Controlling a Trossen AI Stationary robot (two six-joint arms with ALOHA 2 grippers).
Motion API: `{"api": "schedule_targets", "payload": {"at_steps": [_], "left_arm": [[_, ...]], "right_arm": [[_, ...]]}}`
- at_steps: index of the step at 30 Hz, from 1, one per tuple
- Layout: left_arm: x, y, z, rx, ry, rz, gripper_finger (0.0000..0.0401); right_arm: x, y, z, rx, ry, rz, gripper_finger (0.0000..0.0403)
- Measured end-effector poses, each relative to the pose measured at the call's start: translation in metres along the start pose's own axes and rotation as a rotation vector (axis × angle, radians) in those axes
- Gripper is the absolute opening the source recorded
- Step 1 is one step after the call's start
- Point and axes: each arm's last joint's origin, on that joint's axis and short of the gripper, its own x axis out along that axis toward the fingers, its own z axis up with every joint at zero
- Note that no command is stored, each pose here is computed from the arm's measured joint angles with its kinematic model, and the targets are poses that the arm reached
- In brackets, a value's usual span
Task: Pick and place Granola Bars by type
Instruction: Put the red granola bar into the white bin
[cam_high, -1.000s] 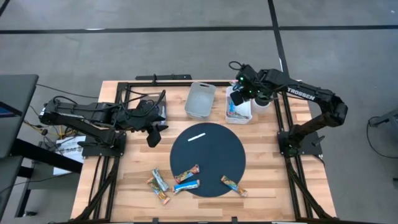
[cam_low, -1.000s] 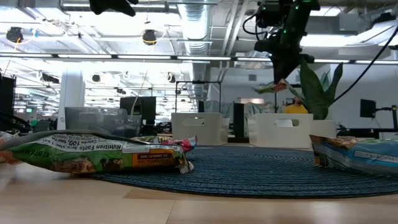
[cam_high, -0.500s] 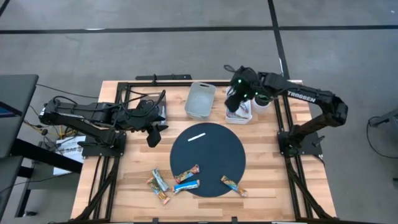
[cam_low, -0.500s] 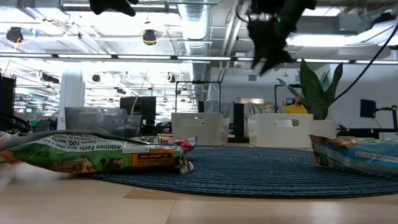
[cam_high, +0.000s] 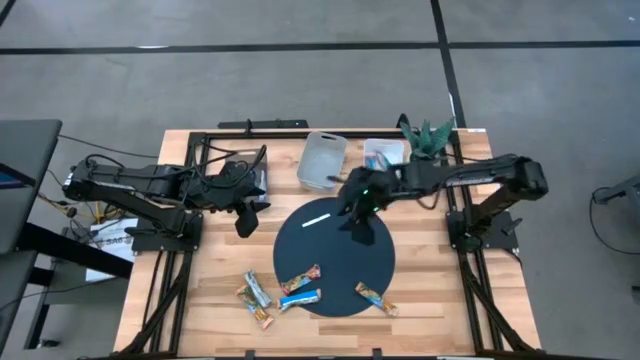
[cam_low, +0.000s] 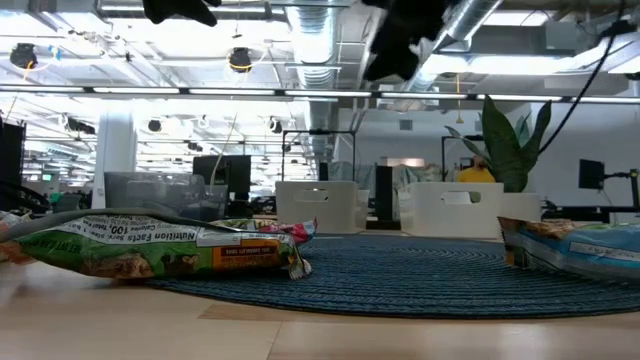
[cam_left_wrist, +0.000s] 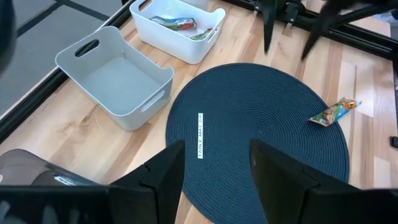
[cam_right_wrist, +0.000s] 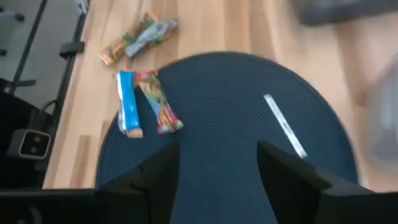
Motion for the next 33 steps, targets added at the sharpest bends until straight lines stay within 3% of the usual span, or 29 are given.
{"api": "schedule_targets", "payload": {"at_steps": [5, 13, 21, 33], "left_arm": [[0.0, 0.001, -0.002, 0.008, 0.027, -0.003, 0.0171], [0.0, 0.001, -0.005, 0.016, 0.062, -0.02, 0.0171], [0.0, 0.001, -0.006, 0.019, 0.073, -0.017, 0.0171], [0.0, 0.001, -0.006, 0.019, 0.072, -0.017, 0.0171]], "right_arm": [[0.05, 0.018, -0.006, -0.068, 0.079, 0.045, 0.0189], [0.099, 0.041, -0.014, -0.16, 0.145, 0.087, 0.0174], [0.13, 0.059, -0.012, -0.272, 0.17, 0.123, 0.0173], [0.156, 0.05, -0.015, -0.336, 0.184, 0.12, 0.0169]]}}
